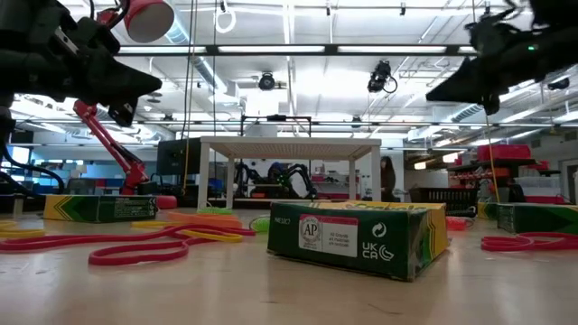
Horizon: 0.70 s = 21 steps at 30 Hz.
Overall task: Pick & Place Office Desk Supplies
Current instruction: Put the black bin on the shelf
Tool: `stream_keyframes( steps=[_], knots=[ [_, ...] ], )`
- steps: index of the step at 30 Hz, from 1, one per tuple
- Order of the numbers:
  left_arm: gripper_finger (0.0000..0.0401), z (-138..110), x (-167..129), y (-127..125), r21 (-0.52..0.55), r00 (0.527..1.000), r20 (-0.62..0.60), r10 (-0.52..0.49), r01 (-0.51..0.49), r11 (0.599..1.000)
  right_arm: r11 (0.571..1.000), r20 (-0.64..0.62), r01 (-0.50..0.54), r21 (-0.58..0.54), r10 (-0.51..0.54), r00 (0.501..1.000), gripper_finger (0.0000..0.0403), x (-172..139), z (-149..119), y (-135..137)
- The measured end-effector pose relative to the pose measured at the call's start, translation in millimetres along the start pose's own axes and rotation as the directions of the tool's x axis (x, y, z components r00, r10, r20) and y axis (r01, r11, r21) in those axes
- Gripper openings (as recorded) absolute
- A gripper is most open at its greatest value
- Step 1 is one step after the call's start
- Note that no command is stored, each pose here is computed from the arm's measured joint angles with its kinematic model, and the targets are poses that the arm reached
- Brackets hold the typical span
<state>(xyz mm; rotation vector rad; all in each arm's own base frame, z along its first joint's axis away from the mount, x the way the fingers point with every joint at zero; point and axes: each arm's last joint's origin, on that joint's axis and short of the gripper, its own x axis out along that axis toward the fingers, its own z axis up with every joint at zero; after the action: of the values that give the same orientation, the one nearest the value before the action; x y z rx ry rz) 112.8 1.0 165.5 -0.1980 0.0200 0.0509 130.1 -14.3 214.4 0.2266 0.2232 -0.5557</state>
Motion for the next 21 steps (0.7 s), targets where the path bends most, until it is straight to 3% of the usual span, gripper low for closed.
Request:
stream_keyframes(
  steps=[4,11,14,17,21],
  knots=[
    [0.0005,-1,1,0,0.006,1.0,-0.009,-0.004,0.004,1.0,0.985,-0.215,0.167,-0.045,-0.173,0.961,0.0002,9,15,8],
    [0.0008,0,1,0,0.018,1.0,0.003,-0.003,0.003,1.0,0.935,-0.488,0.326,-0.141,-0.352,0.799,0.0002,34,29,0],
    [0.0012,0,1,0,0.018,1.0,0.002,-0.009,0.009,1.0,0.93,-0.541,0.34,-0.137,-0.358,0.761,0.0002,46,35,-19],
    [0.0012,0,1,0,0.015,1.0,0.001,-0.01,0.01,1.0,0.949,-0.583,0.301,-0.097,-0.3,0.755,0.0005,55,40,-42],
    [0.0011,0,1,0,0.015,1.0,0.001,-0.01,0.01,1.0,0.958,-0.642,0.256,-0.132,-0.28,0.714,0.0033,63,37,-67]
  ],
)
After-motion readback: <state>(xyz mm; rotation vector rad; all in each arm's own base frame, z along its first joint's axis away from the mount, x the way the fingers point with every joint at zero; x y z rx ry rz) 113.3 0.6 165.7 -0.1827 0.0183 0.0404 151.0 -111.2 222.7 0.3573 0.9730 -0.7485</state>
